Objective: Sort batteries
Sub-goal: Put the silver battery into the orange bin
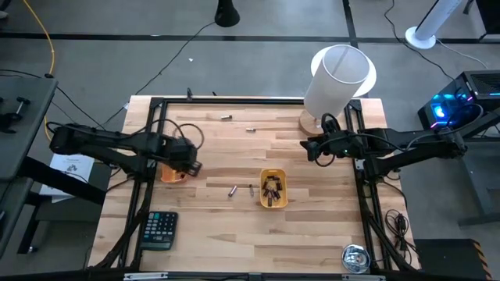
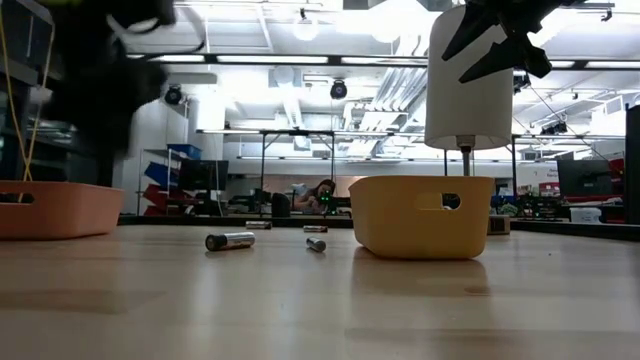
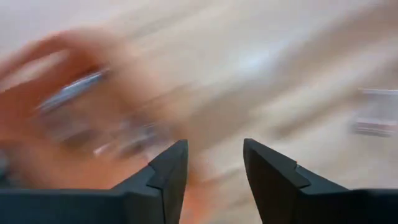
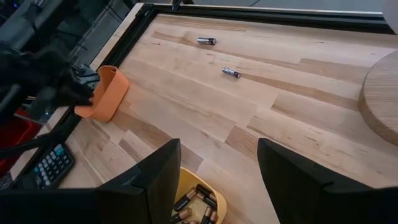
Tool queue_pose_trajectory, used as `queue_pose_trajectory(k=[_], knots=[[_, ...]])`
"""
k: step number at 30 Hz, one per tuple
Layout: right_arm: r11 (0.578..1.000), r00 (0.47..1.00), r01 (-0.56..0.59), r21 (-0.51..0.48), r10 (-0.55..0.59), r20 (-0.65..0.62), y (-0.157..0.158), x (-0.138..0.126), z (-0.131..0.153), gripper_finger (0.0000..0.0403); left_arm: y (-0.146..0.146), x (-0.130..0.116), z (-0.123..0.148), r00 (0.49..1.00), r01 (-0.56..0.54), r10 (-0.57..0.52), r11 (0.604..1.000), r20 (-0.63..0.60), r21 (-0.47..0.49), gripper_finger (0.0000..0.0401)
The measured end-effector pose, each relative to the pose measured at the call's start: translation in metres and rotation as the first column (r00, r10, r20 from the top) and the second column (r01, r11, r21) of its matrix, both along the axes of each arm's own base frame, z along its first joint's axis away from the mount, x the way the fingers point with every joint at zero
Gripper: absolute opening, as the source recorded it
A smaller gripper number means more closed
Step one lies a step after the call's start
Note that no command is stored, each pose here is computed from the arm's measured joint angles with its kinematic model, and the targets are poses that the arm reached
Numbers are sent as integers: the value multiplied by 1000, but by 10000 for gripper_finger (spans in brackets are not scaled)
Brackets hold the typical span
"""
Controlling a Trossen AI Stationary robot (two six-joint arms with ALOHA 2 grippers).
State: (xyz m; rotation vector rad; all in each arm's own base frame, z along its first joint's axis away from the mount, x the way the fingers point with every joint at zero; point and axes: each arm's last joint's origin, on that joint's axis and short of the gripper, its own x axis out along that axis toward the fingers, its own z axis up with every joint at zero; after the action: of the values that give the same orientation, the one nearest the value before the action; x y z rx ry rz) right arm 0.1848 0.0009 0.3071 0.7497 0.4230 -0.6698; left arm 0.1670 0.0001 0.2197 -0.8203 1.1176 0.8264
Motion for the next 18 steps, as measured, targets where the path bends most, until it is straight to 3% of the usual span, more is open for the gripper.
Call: queue_pose_trajectory(k=[4,6,9,14,18], knots=[[1000,1000,0,0,0,0,0,0,0,209,-12,39,6,936,195,-201,980,290,49,155],[1000,1000,1,0,-1,0,0,0,0,209,-15,57,2,907,223,-234,972,349,72,156],[1000,1000,1,0,-1,0,0,0,0,209,-21,85,-10,915,280,-290,957,281,75,156],[1000,1000,-1,-1,1,-1,0,0,0,209,-39,136,-29,887,444,-446,895,124,43,156],[1000,1000,-5,2,5,-2,0,0,0,209,-48,168,-37,888,457,-457,889,41,16,156]])
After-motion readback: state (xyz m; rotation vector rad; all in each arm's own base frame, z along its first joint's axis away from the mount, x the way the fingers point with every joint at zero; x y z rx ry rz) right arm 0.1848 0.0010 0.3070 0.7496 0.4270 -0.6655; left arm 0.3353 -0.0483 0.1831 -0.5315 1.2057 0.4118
